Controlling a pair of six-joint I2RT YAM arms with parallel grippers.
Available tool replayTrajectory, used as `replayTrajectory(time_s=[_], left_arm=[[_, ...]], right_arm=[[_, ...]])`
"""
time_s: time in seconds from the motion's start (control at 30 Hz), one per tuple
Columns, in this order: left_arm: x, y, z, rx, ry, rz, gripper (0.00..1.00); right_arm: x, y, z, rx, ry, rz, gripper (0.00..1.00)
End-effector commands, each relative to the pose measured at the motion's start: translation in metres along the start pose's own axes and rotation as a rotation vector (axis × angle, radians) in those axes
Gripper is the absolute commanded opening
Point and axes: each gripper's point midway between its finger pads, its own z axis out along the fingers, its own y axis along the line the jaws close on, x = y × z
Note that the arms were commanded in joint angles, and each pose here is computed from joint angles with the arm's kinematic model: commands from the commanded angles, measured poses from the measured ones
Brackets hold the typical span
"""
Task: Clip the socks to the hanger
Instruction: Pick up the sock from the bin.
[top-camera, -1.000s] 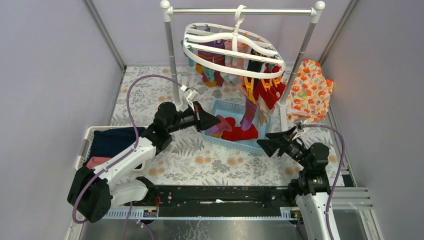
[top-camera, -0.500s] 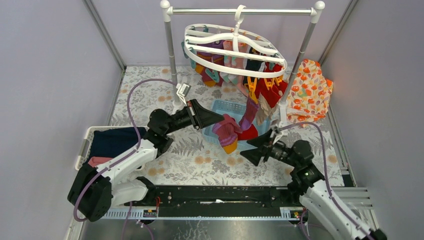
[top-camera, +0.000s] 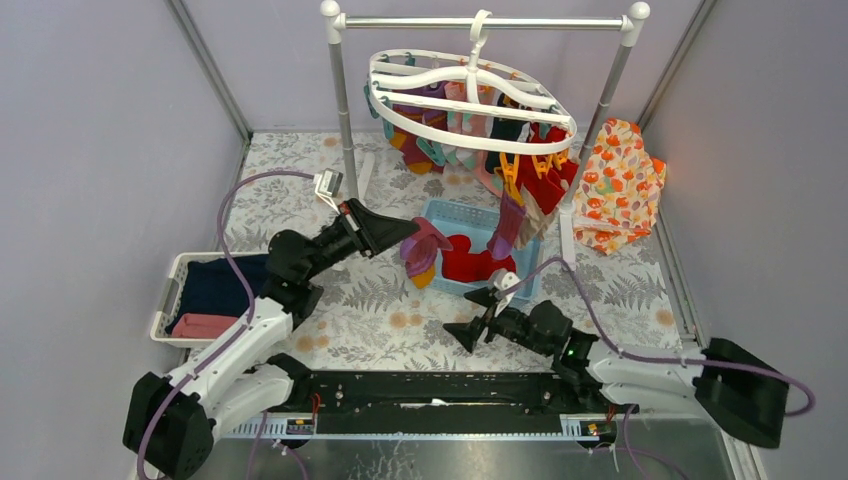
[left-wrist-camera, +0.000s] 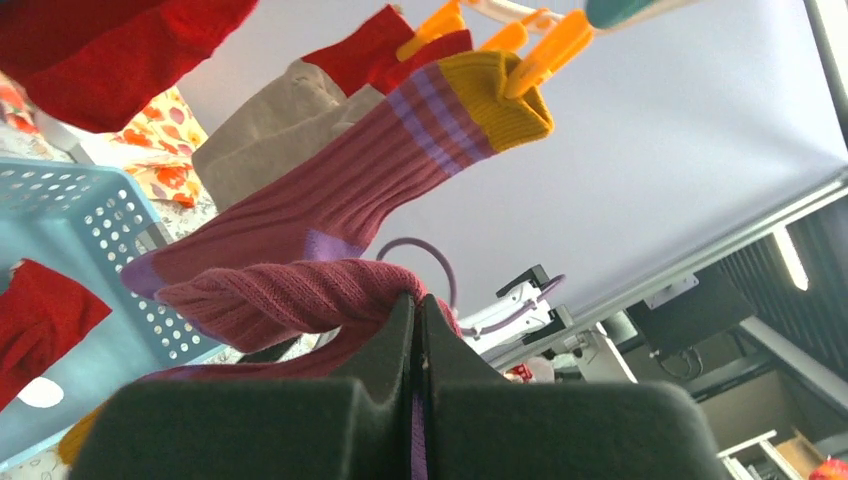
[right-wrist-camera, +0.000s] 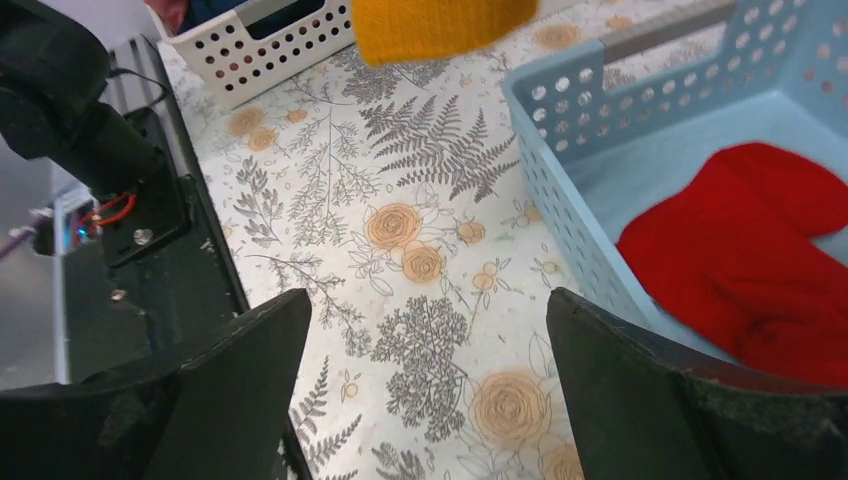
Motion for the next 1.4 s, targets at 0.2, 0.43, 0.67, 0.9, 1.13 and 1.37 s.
replayTrajectory(time_s=[0.2,0.43,0.67,0.9,1.13,1.37], left_arm=[[-0.017,0.059,-0.009,-0.231,-0.095,-0.306,0.0],[-0.022,0.075,-0.009,-0.318,-0.147,-0.46,0.0],[-0.027,0.066,-0.009,-0.31,-0.166,-0.497,0.0],[-0.035,0.066,-0.013,-0.312,-0.23,-0.561,0.0],[-0.038,0.058,-0.015,-0.287,-0.252,-0.597,0.0],[-0.039,0.055,-0.023,-0.292,-0.287,-0.627,0.0]], right_arm=[[-0.068,0.02,0.038,0.161,-0.315,-0.63,1.0],[-0.081,0.021,0.065,0.357,-0.317,-0.913,1.0],[-0.097,0.016,0.082,0.486,-0.304,-0.95,1.0],[-0.112,0.023,0.101,0.527,-0.358,-0.824,0.98],[-0.127,0.022,0.122,0.631,-0.383,-0.718,0.85],[-0.145,0.006,0.126,0.73,-0.407,-0.641,0.82]])
